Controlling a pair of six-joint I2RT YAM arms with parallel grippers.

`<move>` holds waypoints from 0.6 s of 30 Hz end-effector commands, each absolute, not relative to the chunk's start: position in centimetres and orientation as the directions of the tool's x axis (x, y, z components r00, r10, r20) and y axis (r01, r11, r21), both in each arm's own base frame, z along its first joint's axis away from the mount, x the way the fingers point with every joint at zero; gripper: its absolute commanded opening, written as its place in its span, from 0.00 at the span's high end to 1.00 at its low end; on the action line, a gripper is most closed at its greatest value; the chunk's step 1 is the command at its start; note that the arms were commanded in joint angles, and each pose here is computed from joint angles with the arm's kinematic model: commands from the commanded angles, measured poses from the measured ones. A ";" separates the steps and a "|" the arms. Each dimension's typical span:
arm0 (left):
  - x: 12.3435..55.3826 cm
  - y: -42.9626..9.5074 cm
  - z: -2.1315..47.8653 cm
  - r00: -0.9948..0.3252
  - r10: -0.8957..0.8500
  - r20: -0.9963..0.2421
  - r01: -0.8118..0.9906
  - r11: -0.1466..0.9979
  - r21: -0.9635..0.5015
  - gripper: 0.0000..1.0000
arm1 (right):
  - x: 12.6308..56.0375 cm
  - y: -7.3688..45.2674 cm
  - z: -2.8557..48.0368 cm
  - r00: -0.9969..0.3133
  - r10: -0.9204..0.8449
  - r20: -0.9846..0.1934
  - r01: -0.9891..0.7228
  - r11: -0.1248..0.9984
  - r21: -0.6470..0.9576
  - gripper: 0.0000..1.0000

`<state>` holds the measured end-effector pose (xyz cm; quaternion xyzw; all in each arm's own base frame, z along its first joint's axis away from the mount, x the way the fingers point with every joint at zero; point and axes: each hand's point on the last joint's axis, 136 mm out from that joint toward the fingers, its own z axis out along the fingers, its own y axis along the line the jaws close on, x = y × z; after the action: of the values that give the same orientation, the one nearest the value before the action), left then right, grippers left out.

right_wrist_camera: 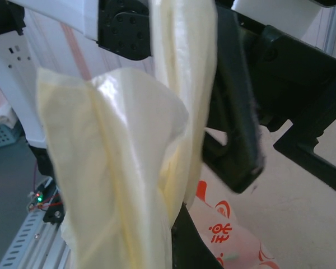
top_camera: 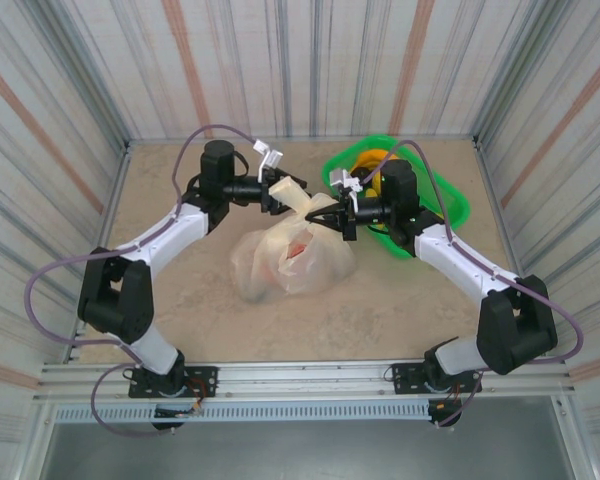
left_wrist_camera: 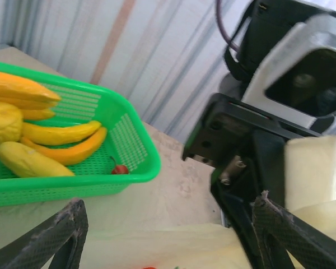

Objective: Place the fake fruits into the plastic bag and tie a complex knot

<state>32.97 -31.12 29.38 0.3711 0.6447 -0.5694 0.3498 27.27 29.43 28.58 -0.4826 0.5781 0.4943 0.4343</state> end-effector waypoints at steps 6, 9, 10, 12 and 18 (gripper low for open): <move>29.1 -30.9 32.6 -0.390 0.144 -0.909 0.912 -0.078 -0.403 0.18 | 26.7 28.5 29.1 -0.065 -0.150 -0.987 -0.995 0.081 0.053 1.00; 28.3 -30.7 33.1 -0.385 0.160 -0.909 0.909 -0.103 -0.403 0.17 | 26.7 28.4 29.1 -0.025 -0.169 -0.985 -0.996 0.088 0.010 1.00; 28.0 -30.6 33.3 -0.382 0.166 -0.909 0.910 -0.107 -0.401 0.17 | 26.7 28.4 29.0 -0.014 -0.178 -0.984 -0.996 0.087 -0.002 1.00; 27.5 -30.4 33.4 -0.375 0.175 -0.910 0.911 -0.108 -0.397 0.15 | 26.6 28.4 29.0 0.009 -0.190 -0.982 -0.996 0.088 -0.026 1.00; 26.5 -30.2 32.8 -0.355 0.210 -0.911 0.920 -0.094 -0.381 0.11 | 26.5 28.6 29.0 0.044 -0.205 -0.978 -0.994 0.094 -0.064 1.00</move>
<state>28.09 -30.51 32.03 0.4503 0.6084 -0.5748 0.3110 26.89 28.58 28.12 -0.5210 0.5714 0.4284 0.4675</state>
